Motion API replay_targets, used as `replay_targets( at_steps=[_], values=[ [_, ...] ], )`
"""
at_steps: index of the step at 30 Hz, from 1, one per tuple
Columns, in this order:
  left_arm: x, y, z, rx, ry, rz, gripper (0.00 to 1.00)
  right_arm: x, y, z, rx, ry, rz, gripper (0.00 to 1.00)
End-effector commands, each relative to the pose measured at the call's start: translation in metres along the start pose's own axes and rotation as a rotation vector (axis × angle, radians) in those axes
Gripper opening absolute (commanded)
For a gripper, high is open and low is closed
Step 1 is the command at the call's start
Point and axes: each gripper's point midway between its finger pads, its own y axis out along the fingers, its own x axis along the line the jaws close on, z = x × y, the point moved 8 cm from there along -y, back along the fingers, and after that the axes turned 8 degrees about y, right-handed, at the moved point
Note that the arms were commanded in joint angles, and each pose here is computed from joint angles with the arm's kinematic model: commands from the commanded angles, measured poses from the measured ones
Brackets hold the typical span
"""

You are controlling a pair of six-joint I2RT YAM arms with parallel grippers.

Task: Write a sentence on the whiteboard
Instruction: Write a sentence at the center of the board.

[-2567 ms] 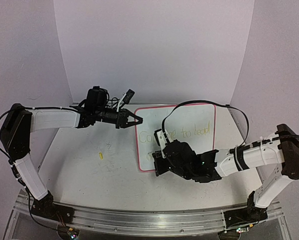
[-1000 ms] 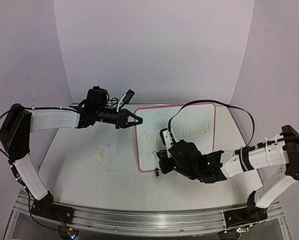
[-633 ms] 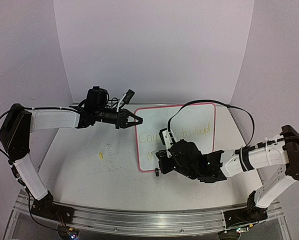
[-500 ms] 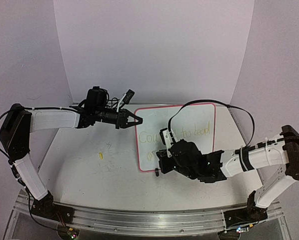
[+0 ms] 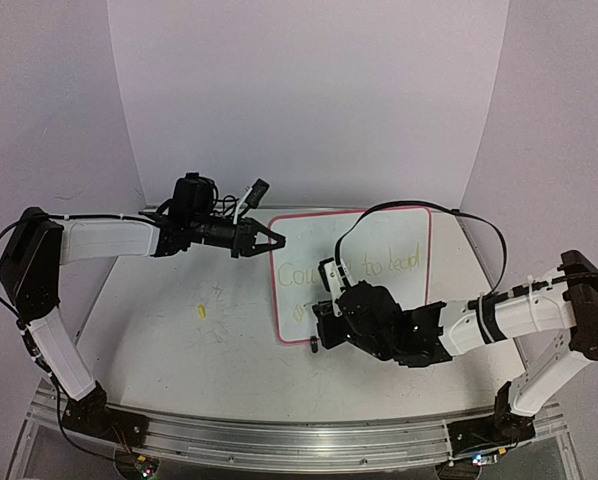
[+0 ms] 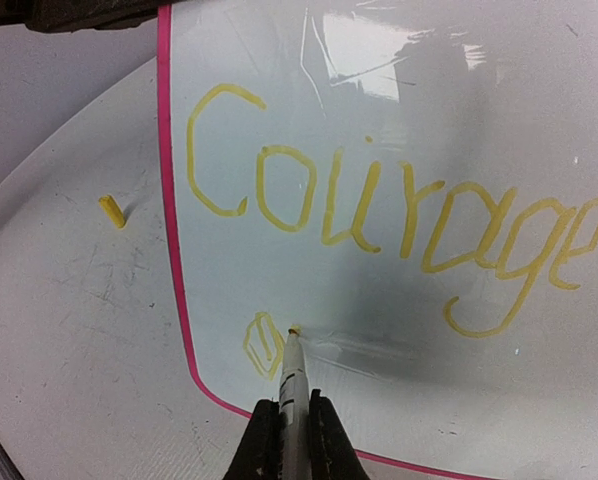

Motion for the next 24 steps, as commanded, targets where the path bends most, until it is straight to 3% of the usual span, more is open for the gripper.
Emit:
replay_targets(
  at_steps=[1,24],
  values=[
    [0.001,-0.01,-0.01,-0.01,0.074,-0.102,0.0,0.001,0.003,-0.008,-0.026,0.015,0.038,0.0],
    [0.001,-0.009,-0.009,-0.007,0.072,-0.102,0.0,-0.008,0.005,0.029,0.096,0.035,0.031,0.0]
  ],
)
